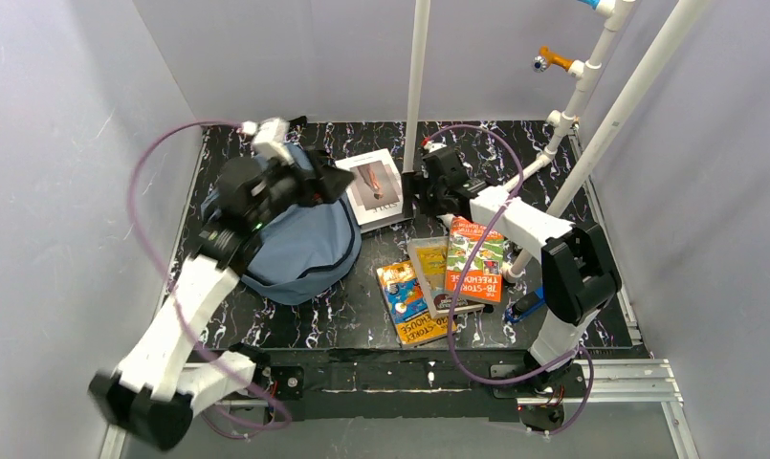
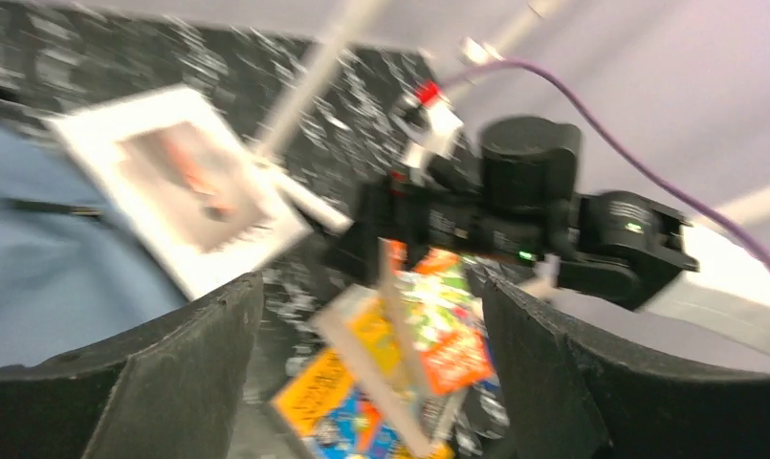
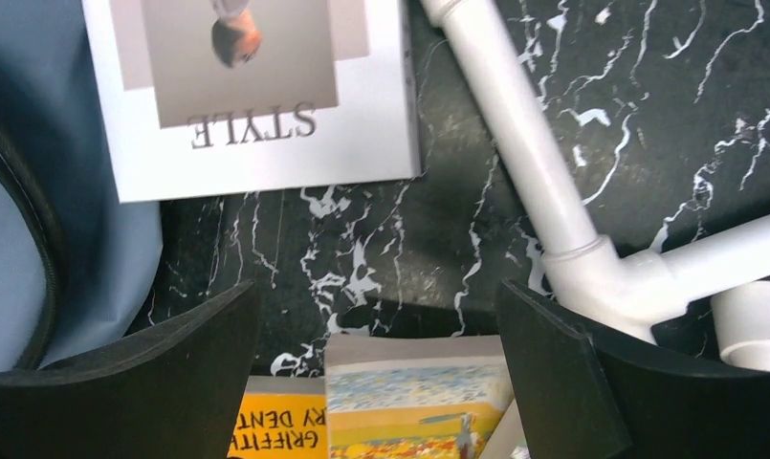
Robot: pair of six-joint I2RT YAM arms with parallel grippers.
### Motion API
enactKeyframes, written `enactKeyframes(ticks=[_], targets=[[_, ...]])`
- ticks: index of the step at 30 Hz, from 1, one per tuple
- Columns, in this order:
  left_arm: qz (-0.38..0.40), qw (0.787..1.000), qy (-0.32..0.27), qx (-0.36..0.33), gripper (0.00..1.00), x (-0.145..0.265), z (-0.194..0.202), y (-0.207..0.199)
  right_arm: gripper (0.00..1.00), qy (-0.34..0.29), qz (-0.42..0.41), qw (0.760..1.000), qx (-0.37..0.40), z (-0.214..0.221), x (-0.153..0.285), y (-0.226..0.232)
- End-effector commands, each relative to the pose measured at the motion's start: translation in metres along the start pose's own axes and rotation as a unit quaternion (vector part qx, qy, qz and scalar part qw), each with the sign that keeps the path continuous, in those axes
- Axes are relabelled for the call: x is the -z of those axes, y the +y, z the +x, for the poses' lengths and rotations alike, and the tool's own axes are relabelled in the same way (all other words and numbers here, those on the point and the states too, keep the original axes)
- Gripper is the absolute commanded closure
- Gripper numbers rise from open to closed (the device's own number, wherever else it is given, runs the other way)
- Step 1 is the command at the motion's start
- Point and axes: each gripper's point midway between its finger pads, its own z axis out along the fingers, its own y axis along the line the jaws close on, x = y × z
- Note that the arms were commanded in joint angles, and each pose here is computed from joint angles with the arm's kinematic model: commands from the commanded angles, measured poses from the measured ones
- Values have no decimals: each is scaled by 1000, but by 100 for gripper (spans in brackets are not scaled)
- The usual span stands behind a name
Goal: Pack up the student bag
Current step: Pick up the book from the center of the board.
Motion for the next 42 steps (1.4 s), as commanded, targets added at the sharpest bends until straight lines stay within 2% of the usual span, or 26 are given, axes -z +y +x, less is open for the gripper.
enactKeyframes(ticks=[1, 4, 8, 10, 13, 17, 19, 22, 26, 35, 40, 42], targets=[[117, 968, 170, 143, 20, -67, 68, -42, 2, -41, -71, 996, -28, -26, 10, 15], [44, 973, 190, 127, 29, -109, 103, -9, 2, -42, -79, 995, -43, -28, 6, 11], [-49, 962, 238, 121, 57, -142, 148, 32, 5, -44, -106, 992, -59, -32, 4, 13], [-113, 964, 218, 100, 61, -145, 158, 57, 7, -46, -112, 991, -60, -33, 2, 14], [-156, 967, 190, 74, 59, -141, 162, 72, 6, -47, -111, 991, -60, -34, -2, 12], [-211, 954, 203, 69, 50, -132, 175, 93, 6, -36, -116, 990, -66, -34, -11, 10], [-246, 945, 203, 77, 40, -128, 181, 105, 6, -34, -123, 989, -70, -36, -15, 12], [-258, 938, 202, 109, 36, -135, 187, 107, 6, -38, -142, 987, -71, -42, -19, 19], [-262, 931, 210, 143, 36, -149, 193, 105, 7, -39, -136, 987, -75, -43, -30, 17], [-242, 930, 220, 165, 47, -166, 207, 100, 11, -29, -129, 989, -68, -41, -52, 13], [-220, 936, 216, 167, 47, -172, 207, 97, 12, -22, -111, 992, -50, -40, -63, 6], [-206, 937, 222, 173, 52, -175, 209, 96, 11, -16, -103, 994, -24, -36, -71, 2]])
